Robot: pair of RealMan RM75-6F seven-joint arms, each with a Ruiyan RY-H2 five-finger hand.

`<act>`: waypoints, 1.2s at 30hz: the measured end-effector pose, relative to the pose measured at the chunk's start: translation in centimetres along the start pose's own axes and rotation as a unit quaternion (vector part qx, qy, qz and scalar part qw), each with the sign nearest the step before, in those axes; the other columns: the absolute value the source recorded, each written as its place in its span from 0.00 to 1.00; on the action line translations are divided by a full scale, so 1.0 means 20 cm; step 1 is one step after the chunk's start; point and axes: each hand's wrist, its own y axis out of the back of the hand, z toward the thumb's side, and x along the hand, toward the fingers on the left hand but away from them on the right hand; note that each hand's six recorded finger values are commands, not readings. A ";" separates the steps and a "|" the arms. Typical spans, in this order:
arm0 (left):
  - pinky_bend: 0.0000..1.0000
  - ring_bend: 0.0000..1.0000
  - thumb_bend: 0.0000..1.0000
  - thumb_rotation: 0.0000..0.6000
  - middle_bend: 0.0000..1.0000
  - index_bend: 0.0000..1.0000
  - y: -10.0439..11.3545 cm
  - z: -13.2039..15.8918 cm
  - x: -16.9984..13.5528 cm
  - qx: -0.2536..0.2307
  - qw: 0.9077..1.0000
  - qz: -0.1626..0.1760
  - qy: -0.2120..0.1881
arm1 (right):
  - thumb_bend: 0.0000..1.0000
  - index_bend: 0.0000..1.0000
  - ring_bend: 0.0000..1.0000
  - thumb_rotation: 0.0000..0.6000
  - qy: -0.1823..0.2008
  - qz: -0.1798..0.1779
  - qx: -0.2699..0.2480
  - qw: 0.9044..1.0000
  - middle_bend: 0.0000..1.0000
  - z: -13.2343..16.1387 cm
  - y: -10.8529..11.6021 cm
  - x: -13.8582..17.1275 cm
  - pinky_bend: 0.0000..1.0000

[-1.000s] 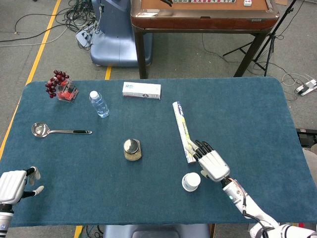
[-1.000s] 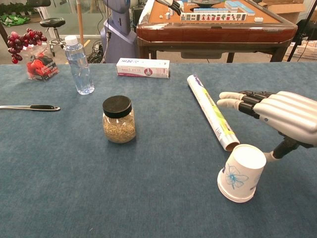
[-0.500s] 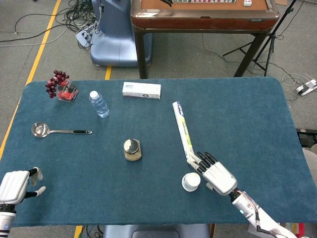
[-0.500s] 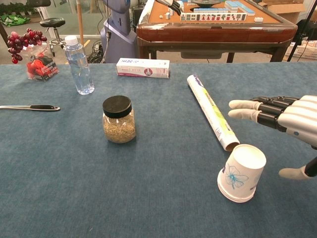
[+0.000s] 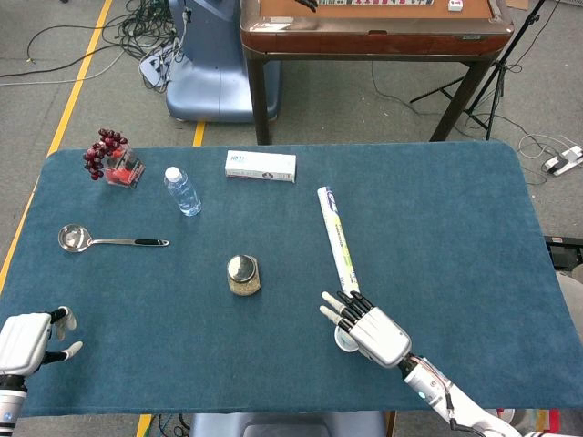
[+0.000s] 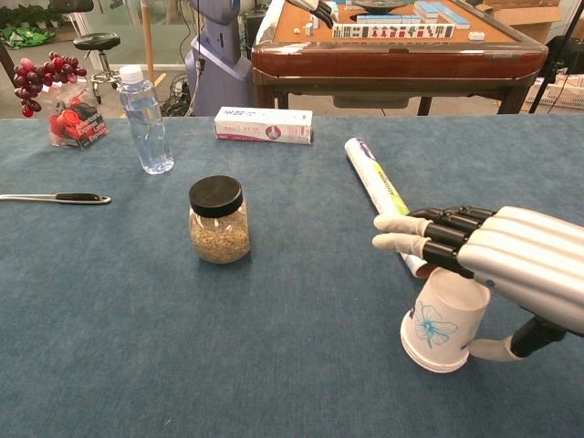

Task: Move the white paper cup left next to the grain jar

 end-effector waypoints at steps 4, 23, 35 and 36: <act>0.83 0.65 0.09 1.00 0.67 0.58 0.00 0.00 0.00 -0.001 1.000 0.001 0.001 | 0.00 0.00 0.00 1.00 0.001 -0.011 -0.003 1.000 0.00 0.02 -0.01 -0.05 0.15; 0.83 0.65 0.09 1.00 0.67 0.58 0.02 -0.01 0.00 -0.005 1.000 0.003 0.002 | 0.00 0.00 0.00 1.00 -0.004 -0.034 -0.006 0.999 0.00 0.00 0.00 -0.30 0.15; 0.83 0.65 0.09 1.00 0.67 0.58 0.03 -0.02 -0.01 -0.008 1.000 0.006 0.004 | 0.00 0.00 0.00 1.00 -0.010 -0.033 -0.009 0.999 0.00 0.00 0.02 -0.46 0.15; 0.83 0.65 0.09 1.00 0.67 0.58 0.03 -0.02 -0.01 -0.008 1.000 0.007 0.004 | 0.00 0.00 0.00 1.00 -0.011 -0.033 -0.009 0.999 0.00 0.00 0.02 -0.47 0.15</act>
